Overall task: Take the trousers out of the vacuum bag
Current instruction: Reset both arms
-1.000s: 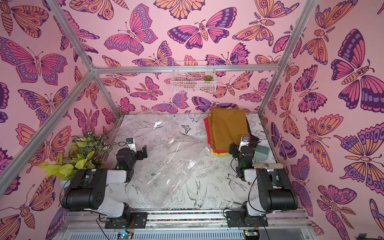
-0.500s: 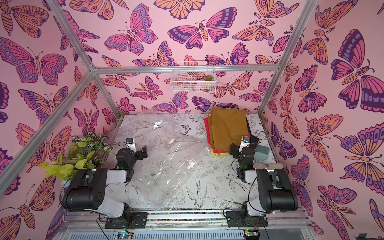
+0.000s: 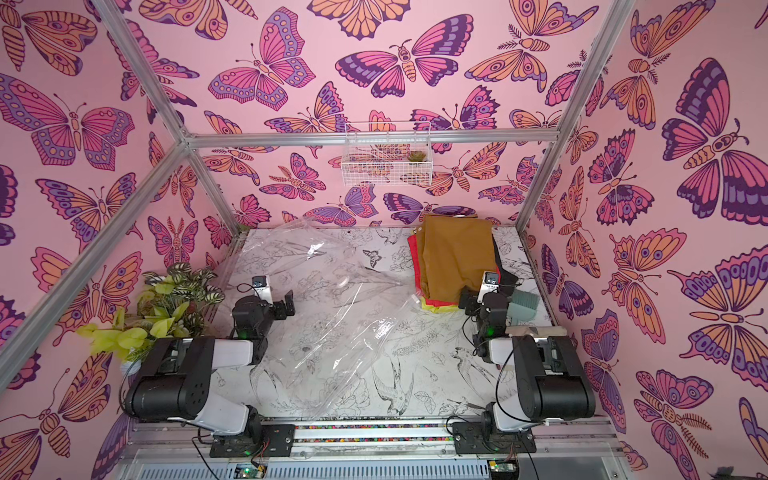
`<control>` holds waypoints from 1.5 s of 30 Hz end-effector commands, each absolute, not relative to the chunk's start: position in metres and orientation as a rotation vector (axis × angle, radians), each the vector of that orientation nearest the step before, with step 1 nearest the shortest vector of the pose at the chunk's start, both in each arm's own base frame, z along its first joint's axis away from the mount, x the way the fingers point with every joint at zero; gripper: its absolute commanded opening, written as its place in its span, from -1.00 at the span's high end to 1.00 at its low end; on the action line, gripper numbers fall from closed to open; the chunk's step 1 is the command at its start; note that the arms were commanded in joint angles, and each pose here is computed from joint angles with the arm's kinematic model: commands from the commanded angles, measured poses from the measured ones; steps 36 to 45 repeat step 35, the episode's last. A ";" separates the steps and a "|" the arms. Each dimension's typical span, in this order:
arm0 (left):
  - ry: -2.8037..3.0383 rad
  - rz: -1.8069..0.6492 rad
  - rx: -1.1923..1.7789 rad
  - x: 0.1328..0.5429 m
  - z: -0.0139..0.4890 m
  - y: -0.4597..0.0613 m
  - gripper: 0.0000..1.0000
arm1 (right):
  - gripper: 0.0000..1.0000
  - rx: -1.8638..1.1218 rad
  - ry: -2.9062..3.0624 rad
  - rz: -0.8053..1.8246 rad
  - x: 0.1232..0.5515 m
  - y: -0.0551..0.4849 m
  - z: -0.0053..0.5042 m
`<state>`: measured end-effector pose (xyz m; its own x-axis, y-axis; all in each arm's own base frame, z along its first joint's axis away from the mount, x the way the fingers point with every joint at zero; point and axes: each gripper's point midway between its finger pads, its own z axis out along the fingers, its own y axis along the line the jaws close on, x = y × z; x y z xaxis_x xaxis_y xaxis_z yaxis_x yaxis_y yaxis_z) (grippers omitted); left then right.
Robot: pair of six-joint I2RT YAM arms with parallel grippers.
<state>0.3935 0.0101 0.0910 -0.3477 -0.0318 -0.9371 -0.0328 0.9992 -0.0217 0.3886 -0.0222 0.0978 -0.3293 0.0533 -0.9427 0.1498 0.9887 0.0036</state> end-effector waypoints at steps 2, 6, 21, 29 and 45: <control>1.934 0.006 -0.033 0.393 0.089 0.011 -1.00 | -0.98 0.137 1.938 -0.081 0.393 -0.017 0.095; 1.935 0.005 -0.032 0.393 0.088 0.010 -1.00 | -0.98 0.131 1.935 -0.077 0.392 -0.016 0.095; 1.934 0.004 -0.032 0.394 0.089 0.010 -1.00 | -0.98 0.115 1.936 -0.048 0.393 -0.013 0.094; 1.934 0.005 -0.032 0.393 0.089 0.010 -1.00 | -0.98 0.103 1.949 -0.047 0.395 -0.012 0.094; 1.935 0.005 -0.032 0.393 0.088 0.010 -1.00 | -0.98 0.104 1.952 -0.046 0.394 -0.012 0.093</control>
